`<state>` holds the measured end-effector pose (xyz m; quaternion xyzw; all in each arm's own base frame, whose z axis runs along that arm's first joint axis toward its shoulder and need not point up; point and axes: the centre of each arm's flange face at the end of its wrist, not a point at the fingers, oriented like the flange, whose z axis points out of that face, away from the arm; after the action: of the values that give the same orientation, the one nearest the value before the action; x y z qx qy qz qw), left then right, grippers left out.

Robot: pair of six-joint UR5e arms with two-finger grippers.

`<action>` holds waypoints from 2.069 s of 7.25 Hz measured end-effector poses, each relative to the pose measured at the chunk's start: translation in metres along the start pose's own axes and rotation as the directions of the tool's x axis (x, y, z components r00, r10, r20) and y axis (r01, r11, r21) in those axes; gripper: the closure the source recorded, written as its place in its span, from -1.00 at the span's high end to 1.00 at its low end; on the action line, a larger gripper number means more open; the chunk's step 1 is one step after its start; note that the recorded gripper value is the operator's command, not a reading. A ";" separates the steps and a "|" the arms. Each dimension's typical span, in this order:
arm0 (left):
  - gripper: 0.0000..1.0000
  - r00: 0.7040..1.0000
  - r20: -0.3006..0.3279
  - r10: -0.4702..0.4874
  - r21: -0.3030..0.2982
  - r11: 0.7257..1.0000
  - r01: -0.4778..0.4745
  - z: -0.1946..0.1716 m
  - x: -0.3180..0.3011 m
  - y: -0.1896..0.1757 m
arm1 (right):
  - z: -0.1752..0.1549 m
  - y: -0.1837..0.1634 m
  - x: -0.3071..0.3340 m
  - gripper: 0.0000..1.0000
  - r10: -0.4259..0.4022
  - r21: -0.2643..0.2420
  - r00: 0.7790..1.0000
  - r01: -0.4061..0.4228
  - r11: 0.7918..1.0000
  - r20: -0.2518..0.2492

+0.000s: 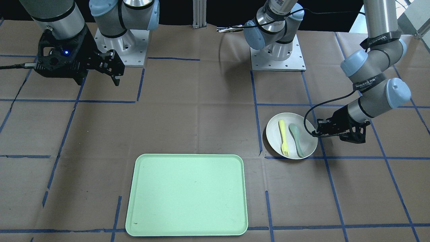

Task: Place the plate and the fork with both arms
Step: 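Close the left gripper on the plate rim farthest from the tray, then carry the plate with the left gripper onto the mint-green tray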

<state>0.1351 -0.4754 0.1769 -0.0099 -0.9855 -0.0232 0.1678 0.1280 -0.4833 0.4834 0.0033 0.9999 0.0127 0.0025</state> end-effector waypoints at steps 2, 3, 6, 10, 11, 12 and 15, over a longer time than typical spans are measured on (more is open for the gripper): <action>-0.84 1.000 0.000 -0.001 0.000 1.000 0.001 -0.001 0.000 0.000 | 0.000 0.000 0.000 1.00 0.000 0.000 1.000 0.000 1.000 0.000; -0.84 1.000 -0.003 -0.002 -0.003 1.000 0.002 -0.003 0.001 0.000 | 0.000 0.000 0.000 1.00 0.001 0.000 1.000 -0.001 1.000 0.001; -0.87 1.000 -0.012 -0.014 -0.011 1.000 0.014 -0.026 0.015 -0.014 | 0.000 0.000 0.001 1.00 0.001 0.001 1.000 -0.001 1.000 0.001; -1.00 1.000 0.013 -0.006 0.008 1.000 0.006 -0.050 0.127 -0.075 | -0.001 0.000 0.000 1.00 0.002 0.002 1.000 -0.002 1.000 0.002; -1.00 1.000 0.021 0.013 0.014 1.000 -0.013 -0.050 0.167 -0.091 | -0.001 0.000 0.000 1.00 0.002 0.001 1.000 -0.002 1.000 0.002; -1.00 1.000 0.008 0.028 0.020 0.999 -0.028 -0.045 0.205 -0.109 | -0.001 0.000 0.000 1.00 0.002 0.001 1.000 -0.002 1.000 0.001; -0.97 0.999 -0.039 0.031 0.009 0.999 -0.031 -0.003 0.285 -0.177 | 0.000 0.000 0.000 1.00 0.001 0.002 1.000 -0.001 1.000 0.001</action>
<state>-0.1374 -0.6492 0.2670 -0.0240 -0.9818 -0.0168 0.1876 0.1278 -0.4836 0.4838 0.0039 0.9999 0.0117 0.0032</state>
